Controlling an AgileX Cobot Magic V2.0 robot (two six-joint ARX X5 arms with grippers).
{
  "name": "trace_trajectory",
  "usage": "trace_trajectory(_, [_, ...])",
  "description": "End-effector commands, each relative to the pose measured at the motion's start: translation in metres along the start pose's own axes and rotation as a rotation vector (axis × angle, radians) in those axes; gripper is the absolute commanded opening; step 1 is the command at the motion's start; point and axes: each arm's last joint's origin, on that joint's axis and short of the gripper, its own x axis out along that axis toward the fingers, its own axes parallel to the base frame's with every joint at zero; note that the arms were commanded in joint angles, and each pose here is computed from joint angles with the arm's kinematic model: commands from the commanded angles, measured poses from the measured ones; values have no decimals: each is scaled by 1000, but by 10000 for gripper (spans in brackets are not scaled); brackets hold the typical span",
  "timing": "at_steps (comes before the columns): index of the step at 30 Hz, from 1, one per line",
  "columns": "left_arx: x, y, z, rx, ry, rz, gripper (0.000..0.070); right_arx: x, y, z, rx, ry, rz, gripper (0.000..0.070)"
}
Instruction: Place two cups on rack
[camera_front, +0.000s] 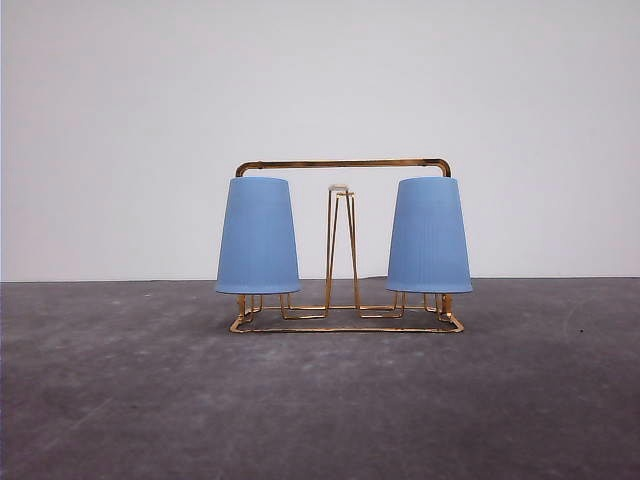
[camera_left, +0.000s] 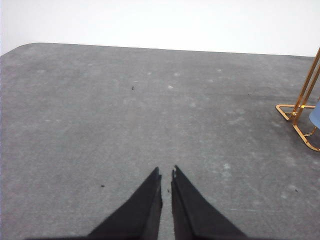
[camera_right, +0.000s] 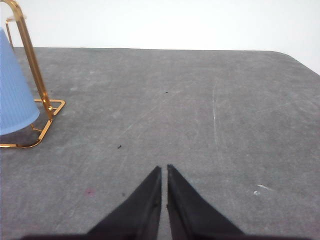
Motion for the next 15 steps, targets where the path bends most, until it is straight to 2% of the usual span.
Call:
trace_trajectory(1, [1,0,-6,-3,22,4,16,0,0,0,-3,-8,-1,17])
trace_trajectory(15, [1,0,-6,-3,22,4,16,0,0,0,-3,-9,-1,17])
